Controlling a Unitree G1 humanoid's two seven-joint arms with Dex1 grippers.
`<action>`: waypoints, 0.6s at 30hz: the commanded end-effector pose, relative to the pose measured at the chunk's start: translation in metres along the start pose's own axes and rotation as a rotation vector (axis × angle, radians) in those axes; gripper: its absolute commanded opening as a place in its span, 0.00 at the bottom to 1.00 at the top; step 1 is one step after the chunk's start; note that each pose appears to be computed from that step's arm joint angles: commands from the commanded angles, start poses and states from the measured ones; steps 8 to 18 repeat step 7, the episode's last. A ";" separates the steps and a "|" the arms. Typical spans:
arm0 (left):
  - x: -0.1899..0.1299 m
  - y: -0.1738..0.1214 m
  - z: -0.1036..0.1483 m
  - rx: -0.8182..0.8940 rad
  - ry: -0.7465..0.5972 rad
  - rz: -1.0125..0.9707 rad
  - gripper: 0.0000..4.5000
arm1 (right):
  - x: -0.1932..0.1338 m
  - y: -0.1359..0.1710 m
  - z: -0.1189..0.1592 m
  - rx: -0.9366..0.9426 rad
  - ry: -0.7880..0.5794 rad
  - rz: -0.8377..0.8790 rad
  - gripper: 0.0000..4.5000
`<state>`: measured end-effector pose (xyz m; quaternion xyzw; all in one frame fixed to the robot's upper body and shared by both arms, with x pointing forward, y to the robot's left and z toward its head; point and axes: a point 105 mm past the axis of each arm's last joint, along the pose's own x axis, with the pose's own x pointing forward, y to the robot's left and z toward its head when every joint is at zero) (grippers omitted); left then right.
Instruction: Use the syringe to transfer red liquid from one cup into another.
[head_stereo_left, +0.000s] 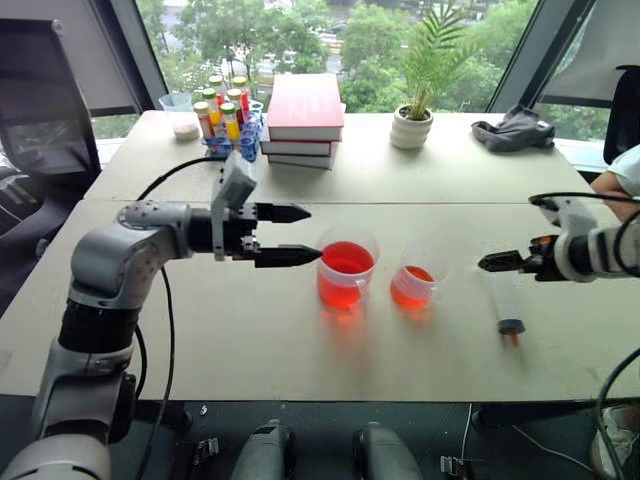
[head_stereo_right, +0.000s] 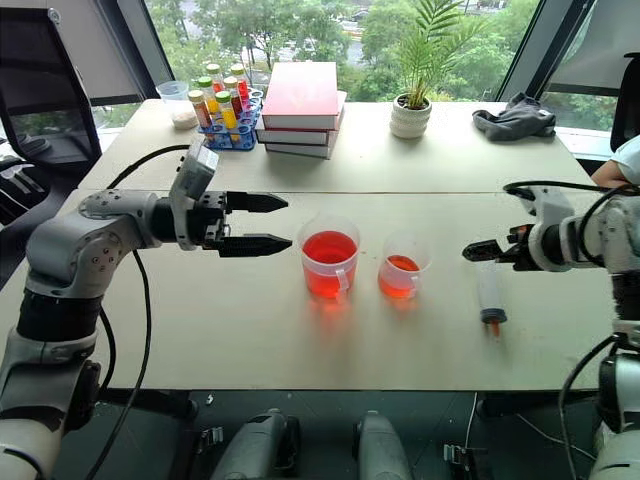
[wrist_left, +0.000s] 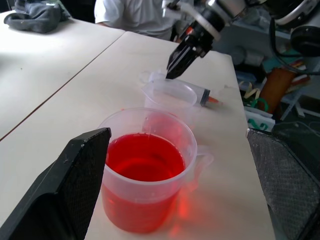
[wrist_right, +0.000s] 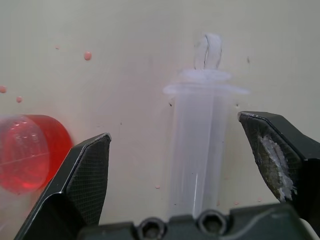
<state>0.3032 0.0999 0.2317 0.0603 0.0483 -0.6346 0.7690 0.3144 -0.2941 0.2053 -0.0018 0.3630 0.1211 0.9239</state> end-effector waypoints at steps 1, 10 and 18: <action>-0.003 -0.008 0.006 0.038 0.000 -0.029 1.00 | -0.045 0.037 0.028 -0.231 -0.205 0.106 0.99; -0.007 -0.008 0.000 0.032 0.035 -0.035 1.00 | -0.082 0.084 -0.011 -0.462 -0.234 0.264 0.99; -0.007 -0.008 0.000 0.032 0.035 -0.035 1.00 | -0.082 0.084 -0.011 -0.462 -0.234 0.264 0.99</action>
